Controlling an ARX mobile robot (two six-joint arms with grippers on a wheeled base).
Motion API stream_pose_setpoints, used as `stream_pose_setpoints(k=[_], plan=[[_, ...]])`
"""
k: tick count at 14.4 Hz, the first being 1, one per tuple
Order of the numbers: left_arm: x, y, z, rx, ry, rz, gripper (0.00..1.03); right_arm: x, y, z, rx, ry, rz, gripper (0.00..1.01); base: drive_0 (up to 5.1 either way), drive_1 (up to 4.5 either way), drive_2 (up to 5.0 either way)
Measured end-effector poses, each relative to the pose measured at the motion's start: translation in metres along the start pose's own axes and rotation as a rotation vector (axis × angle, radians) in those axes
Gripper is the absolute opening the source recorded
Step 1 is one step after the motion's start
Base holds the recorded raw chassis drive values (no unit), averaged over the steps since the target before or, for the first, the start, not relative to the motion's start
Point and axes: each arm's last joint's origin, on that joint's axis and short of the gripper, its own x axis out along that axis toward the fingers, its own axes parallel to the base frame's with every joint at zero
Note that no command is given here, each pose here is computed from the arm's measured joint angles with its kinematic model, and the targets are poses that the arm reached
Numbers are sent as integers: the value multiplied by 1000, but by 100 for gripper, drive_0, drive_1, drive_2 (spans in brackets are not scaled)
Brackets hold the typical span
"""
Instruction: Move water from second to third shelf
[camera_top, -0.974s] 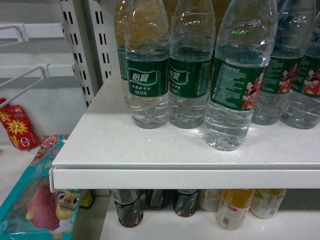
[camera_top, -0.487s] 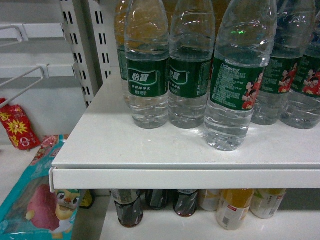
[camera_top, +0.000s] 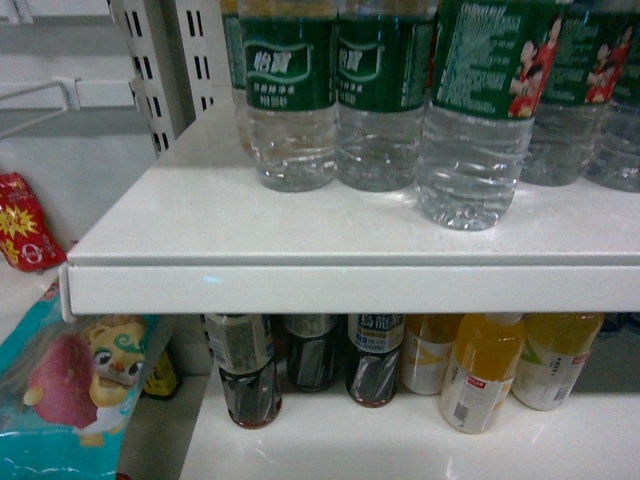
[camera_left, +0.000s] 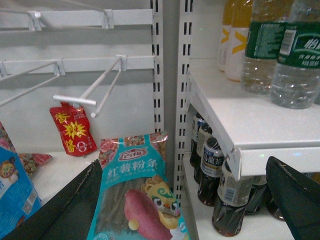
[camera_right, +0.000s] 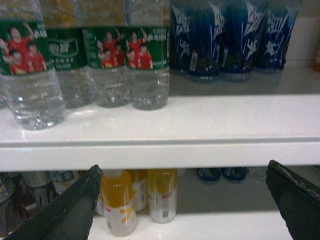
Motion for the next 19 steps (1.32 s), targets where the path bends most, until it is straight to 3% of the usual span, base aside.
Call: stream_pose_setpoints(k=[19], plan=[[0,0,0,0,2,0,98,0,0,0,-3,4,0,98,0,0,0]])
